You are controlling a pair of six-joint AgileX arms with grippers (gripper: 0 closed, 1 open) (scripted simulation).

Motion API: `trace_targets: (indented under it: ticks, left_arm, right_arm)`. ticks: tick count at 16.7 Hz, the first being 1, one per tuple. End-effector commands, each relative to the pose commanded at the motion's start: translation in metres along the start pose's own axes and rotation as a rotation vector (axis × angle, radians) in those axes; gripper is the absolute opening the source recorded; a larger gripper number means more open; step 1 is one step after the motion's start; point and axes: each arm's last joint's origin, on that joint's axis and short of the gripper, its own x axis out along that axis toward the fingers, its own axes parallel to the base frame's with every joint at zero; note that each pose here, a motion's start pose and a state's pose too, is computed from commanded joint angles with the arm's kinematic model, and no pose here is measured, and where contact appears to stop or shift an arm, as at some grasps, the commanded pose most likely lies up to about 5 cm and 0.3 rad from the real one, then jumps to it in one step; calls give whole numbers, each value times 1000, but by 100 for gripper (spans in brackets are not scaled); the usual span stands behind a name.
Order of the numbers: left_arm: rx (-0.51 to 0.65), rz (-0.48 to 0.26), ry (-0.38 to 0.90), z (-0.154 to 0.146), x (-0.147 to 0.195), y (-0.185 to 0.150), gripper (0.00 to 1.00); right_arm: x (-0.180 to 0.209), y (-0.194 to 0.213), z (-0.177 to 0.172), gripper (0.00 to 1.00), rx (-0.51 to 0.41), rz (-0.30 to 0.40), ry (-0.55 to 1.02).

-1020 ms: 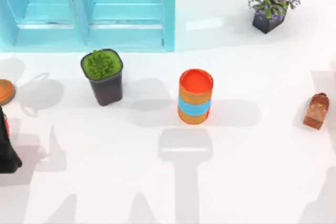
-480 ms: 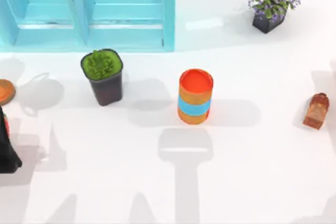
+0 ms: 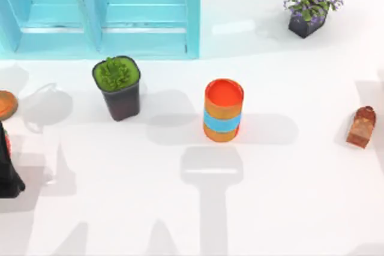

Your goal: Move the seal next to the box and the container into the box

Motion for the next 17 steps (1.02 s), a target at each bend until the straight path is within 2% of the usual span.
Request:
trace_targets:
  ticks: [13, 17]
  left_arm:
    - [0, 0, 0, 0, 0, 0, 100]
    - [0, 0, 0, 0, 0, 0, 100]
  right_arm:
    - [0, 0, 0, 98, 0, 0, 0]
    - [0, 0, 0, 100, 0, 0, 0]
